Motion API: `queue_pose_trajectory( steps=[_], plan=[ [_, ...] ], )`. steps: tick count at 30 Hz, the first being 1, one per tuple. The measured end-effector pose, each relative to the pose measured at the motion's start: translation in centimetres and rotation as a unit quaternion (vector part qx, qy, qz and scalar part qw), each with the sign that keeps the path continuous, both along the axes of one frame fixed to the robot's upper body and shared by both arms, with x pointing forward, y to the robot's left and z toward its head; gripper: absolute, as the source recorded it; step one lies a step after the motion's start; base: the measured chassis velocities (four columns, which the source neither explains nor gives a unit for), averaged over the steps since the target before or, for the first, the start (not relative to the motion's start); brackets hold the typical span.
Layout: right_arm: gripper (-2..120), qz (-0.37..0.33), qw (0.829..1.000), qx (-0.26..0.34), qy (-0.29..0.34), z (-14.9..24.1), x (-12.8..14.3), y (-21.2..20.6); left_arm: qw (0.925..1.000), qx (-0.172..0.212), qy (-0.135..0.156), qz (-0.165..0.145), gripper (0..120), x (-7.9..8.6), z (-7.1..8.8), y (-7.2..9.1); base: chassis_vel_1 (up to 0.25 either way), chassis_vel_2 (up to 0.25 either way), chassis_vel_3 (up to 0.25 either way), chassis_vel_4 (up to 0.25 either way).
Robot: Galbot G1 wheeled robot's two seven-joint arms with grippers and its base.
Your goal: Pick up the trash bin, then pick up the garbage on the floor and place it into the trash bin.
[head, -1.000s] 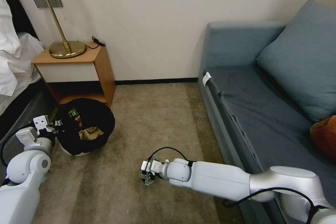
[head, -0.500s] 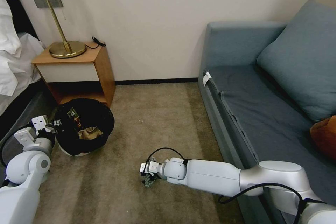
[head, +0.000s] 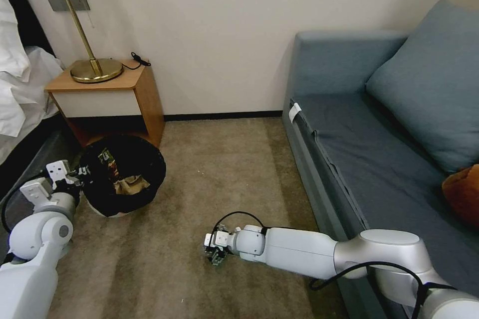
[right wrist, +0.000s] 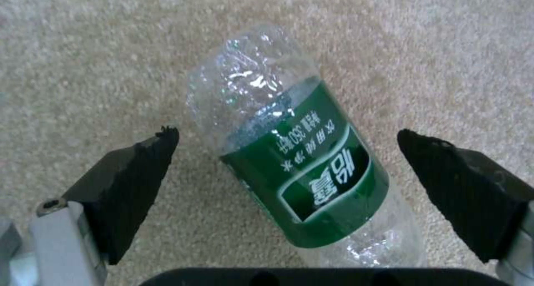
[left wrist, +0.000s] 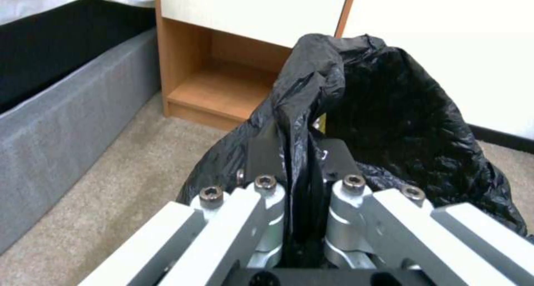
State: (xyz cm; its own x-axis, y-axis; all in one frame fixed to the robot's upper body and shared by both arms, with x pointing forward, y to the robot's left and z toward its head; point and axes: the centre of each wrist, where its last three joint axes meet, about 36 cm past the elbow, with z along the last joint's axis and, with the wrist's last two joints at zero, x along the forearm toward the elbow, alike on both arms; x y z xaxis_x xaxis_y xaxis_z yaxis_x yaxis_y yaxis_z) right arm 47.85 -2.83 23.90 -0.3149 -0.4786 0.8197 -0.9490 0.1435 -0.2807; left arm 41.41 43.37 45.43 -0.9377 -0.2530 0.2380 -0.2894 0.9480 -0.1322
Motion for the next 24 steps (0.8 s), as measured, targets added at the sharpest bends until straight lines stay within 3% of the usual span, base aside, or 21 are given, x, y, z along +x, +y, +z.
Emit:
queue_pose_trajectory(
  steps=[16, 22, 24],
  plan=[
    [100, -0.009, 1.000, -0.014, 0.006, -1.6, 0.4, -0.5, 1.0000, -0.001, -0.006, -0.007, 5, 0.3, 0.2, 0.0, 0.000, 0.000, 0.000, 0.000],
    [86, -0.012, 1.000, -0.015, 0.008, -1.9, 0.3, -0.2, 0.9999, -0.003, -0.006, -0.008, 5, 0.3, 0.0, 0.0, 0.000, 0.000, 0.000, 0.000],
    [74, -0.012, 1.000, -0.015, 0.008, -1.9, 0.3, -0.3, 0.9999, -0.004, -0.005, -0.008, 5, 0.3, -0.1, 0.1, 0.000, 0.000, 0.000, 0.000]
  ],
)
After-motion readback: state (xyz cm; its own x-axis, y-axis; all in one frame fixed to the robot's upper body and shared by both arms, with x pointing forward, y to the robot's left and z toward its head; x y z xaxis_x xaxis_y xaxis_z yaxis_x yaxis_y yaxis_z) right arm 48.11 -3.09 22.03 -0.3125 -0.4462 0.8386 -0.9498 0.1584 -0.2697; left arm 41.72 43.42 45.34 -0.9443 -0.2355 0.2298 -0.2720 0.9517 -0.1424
